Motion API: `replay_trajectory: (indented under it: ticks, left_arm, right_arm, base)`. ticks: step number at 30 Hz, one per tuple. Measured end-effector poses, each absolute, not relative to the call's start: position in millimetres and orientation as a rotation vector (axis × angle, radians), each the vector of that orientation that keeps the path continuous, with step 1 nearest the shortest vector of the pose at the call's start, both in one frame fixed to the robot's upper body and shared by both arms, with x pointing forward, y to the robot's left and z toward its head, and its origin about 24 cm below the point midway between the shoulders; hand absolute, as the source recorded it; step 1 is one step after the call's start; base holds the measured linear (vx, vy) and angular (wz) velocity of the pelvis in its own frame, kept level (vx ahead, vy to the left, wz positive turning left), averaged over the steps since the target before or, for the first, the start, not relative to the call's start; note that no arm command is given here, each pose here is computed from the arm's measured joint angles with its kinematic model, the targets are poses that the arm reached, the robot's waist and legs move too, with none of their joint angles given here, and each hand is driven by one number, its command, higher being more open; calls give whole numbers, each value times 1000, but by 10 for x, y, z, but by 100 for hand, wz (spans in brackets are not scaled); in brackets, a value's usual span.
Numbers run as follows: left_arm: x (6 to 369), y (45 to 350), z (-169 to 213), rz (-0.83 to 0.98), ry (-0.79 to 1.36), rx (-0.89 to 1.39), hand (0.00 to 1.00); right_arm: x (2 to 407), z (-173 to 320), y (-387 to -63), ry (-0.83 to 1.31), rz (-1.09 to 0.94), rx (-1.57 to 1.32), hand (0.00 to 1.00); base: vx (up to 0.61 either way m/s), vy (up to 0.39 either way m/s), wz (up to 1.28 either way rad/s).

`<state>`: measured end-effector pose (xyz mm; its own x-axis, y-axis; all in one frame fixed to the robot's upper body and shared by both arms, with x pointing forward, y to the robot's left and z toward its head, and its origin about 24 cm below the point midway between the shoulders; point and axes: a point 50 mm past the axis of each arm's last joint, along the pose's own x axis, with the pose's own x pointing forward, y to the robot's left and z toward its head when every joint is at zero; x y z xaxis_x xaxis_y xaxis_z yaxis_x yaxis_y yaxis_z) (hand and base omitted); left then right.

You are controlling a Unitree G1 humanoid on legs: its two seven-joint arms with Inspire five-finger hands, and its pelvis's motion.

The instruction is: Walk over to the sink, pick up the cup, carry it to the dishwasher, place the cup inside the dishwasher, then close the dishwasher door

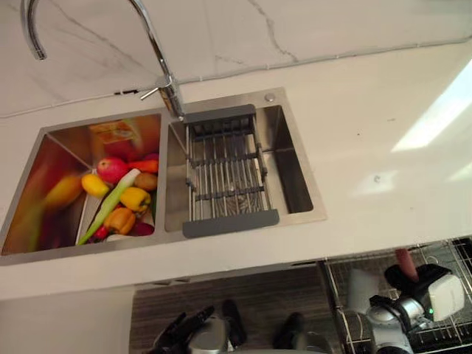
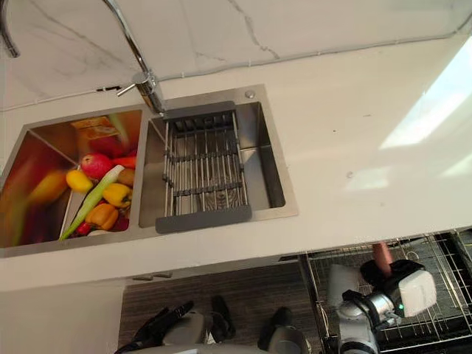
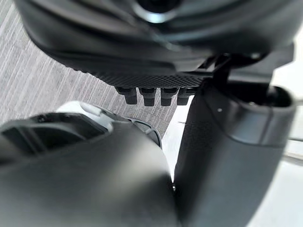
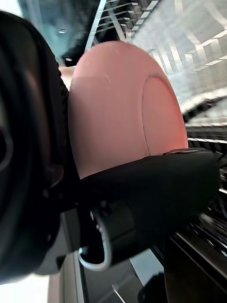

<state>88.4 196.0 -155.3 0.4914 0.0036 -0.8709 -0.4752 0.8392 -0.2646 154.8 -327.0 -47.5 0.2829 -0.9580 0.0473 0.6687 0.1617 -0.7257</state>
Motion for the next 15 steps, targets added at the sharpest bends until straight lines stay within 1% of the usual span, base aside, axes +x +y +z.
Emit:
replay_trajectory:
  ticks: [5,6,10,15]
  left_arm:
    - [990,1955,-1528,304,992,-550,100]
    - [1013,1955,-1522,301,987,-550,100]
    - [1132,1950,-1491,286,961,-548,100]
    - [1307,1930,-1441,265,923,-545,100]
  right_arm:
    - [1565,-457,-3341,528,-1269,-700,0]
    - [1559,-478,-3337,551,-1262,-690,100]
    - [1515,-567,-3307,624,-1266,-625,100]
    - [1483,-696,-3178,690,-1256,-508,100]
  base:
    - [-55,31,7]
    - [-21,39,2]
    - [-11,18,1]
    - [-23,-5,-9]
